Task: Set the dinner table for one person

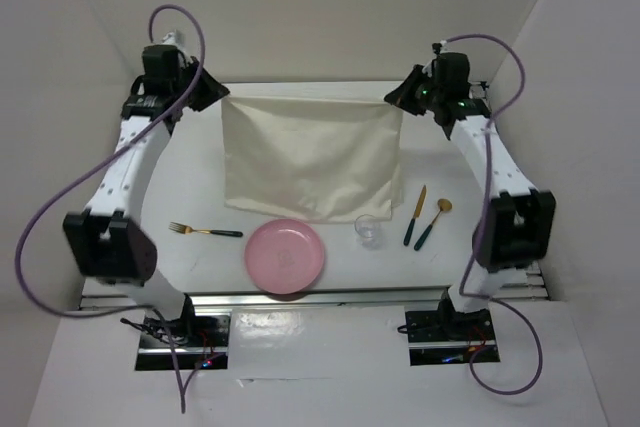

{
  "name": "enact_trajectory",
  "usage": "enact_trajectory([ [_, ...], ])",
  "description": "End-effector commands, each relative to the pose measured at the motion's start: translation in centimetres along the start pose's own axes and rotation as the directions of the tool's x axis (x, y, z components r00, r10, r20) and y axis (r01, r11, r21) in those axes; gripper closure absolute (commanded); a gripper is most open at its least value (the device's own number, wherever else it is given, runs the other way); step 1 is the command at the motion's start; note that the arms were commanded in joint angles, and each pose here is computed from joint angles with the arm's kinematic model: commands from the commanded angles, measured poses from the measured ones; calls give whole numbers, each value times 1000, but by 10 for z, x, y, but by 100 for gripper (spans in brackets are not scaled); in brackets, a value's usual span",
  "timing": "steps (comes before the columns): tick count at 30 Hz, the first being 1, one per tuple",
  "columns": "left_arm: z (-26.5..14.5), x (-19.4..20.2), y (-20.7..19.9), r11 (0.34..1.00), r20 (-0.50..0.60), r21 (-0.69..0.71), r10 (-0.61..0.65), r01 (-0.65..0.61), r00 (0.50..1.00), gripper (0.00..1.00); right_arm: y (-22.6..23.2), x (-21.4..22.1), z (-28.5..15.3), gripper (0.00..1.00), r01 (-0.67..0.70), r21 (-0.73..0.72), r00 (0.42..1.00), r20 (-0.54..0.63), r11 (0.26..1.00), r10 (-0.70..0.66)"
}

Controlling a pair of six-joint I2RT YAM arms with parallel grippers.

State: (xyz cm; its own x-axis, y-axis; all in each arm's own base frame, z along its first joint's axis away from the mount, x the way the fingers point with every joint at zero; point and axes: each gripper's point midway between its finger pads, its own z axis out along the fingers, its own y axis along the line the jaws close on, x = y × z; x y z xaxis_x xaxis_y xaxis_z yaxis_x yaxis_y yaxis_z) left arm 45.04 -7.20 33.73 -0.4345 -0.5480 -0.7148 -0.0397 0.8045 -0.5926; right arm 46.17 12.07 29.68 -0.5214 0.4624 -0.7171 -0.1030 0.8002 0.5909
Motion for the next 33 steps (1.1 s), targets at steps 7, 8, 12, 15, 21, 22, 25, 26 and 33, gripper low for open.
enact_trajectory([
  [7,173,13,75,984,-149,-181,-37,10,988,45,-78,-4,155,45,-57,112,996,-56,992,63],
  [8,172,3,66,986,-146,-165,-34,10,989,35,-80,-2,157,35,-59,118,996,-64,991,67],
  [12,167,15,63,989,-123,-142,26,-43,992,7,-75,2,148,11,-24,109,998,-49,994,30],
  [15,148,31,67,985,-143,-156,51,-73,988,7,-79,16,134,11,-21,126,997,-77,992,31],
  [21,128,96,92,978,-278,-183,51,-105,959,56,-77,74,104,32,7,148,984,-179,989,20],
  [22,128,107,97,977,-298,-185,44,-102,954,64,-72,88,102,43,25,134,978,-210,991,4],
  [25,124,137,110,975,-351,-203,17,-94,936,88,-83,128,93,63,67,168,955,-295,983,-14],
  [26,123,149,113,973,-374,-208,14,-98,927,93,-87,143,86,77,71,191,943,-333,979,-3],
  [33,131,197,119,971,-476,-202,17,-128,880,100,-111,178,71,94,99,238,907,-420,966,11],
])
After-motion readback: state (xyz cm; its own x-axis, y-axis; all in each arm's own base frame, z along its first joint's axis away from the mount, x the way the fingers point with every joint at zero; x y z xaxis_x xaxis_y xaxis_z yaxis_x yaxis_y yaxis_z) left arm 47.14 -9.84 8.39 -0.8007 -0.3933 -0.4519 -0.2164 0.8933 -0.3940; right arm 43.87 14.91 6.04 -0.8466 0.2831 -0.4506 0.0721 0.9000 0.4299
